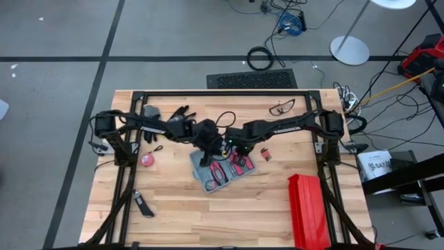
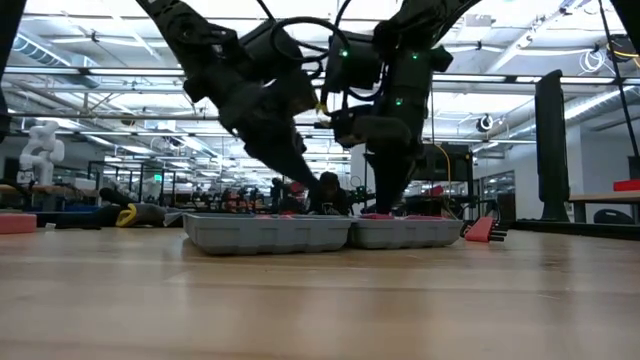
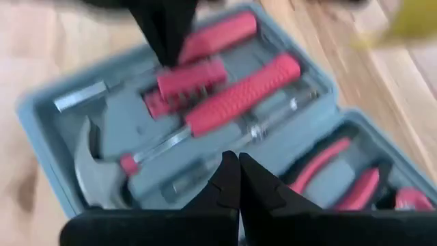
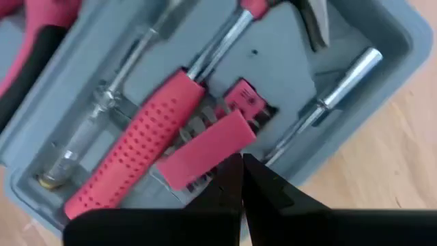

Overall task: Prefit tool cases
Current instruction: Put the red terminal block into the gray prefit tools case

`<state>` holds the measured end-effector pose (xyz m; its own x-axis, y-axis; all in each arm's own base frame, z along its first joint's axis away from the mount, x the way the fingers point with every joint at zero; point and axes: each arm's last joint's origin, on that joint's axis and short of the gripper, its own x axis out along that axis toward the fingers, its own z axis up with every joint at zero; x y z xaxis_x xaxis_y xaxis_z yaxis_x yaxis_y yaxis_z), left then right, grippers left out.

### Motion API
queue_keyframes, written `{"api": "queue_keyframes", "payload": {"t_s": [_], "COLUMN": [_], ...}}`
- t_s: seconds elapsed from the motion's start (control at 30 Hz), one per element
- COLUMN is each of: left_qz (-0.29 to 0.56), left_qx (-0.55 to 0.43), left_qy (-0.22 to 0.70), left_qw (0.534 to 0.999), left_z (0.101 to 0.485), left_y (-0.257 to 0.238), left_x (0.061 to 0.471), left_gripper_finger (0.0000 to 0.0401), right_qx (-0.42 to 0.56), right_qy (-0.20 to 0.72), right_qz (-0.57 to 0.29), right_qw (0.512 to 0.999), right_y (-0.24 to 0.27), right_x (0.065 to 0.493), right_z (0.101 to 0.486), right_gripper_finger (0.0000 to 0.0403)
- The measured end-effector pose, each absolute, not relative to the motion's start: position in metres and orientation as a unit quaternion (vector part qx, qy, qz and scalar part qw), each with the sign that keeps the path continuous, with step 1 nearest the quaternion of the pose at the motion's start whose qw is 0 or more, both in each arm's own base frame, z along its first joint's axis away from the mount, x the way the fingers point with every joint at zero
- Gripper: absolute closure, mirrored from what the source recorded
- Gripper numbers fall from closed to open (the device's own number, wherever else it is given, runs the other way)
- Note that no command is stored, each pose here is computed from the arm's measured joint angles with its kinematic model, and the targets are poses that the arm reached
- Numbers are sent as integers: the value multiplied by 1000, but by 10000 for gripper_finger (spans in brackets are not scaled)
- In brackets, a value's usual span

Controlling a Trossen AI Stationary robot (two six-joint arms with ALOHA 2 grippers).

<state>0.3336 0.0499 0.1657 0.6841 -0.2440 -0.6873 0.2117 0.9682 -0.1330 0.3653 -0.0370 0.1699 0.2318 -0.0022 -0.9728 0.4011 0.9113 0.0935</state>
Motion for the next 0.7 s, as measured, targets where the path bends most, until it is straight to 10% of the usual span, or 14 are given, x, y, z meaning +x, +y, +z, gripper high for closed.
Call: {"api": "queue_keyframes", "payload": {"t_s": [0.7], "left_qz": [-78], "left_qx": [-40], "left_qy": [368], "left_qw": [925], "left_z": [128], "left_y": [54], "left_x": [354], "left_gripper_finger": [401], "right_qx": [173], "right_qy": [593], "right_qz": [-116], "right_qw": [778], "right_y": [-42], "right_x": [369], "right_z": [170], "right_gripper_finger": [403]}}
